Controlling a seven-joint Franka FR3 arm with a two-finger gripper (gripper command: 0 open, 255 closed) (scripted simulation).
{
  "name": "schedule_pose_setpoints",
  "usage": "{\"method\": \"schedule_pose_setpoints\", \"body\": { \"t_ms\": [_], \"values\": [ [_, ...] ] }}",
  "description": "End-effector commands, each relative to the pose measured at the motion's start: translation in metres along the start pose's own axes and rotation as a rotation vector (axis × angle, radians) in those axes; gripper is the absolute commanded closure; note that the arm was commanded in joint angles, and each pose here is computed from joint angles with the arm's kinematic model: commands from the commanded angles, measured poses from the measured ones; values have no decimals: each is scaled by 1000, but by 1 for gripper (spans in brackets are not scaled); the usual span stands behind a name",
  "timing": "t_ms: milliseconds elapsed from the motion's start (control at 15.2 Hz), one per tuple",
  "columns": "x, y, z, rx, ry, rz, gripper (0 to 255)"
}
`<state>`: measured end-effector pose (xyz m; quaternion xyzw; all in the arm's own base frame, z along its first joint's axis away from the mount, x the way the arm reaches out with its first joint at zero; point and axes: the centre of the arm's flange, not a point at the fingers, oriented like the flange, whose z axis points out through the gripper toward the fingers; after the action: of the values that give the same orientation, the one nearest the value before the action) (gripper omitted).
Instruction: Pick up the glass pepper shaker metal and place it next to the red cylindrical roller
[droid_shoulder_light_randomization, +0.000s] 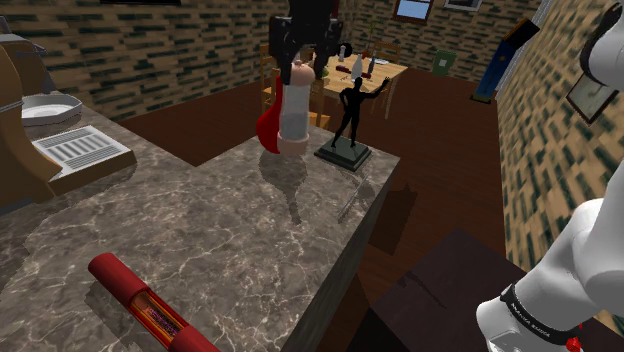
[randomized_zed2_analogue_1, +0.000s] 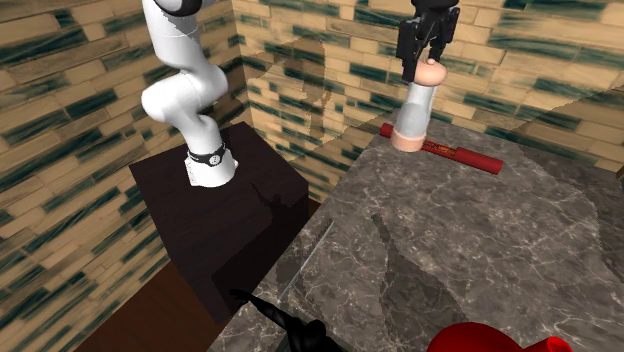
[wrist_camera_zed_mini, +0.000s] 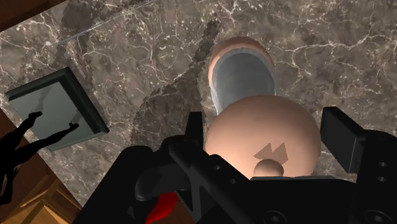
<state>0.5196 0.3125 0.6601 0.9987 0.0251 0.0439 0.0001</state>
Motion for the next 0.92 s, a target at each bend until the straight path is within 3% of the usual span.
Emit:
{"method": "schedule_pose_setpoints", "body": {
  "t_ms": [0,858],
  "values": [
    [-16,-23,1,0,0,2,255],
    [-111,-166,-8,0,0,2,255]
  ]
}}
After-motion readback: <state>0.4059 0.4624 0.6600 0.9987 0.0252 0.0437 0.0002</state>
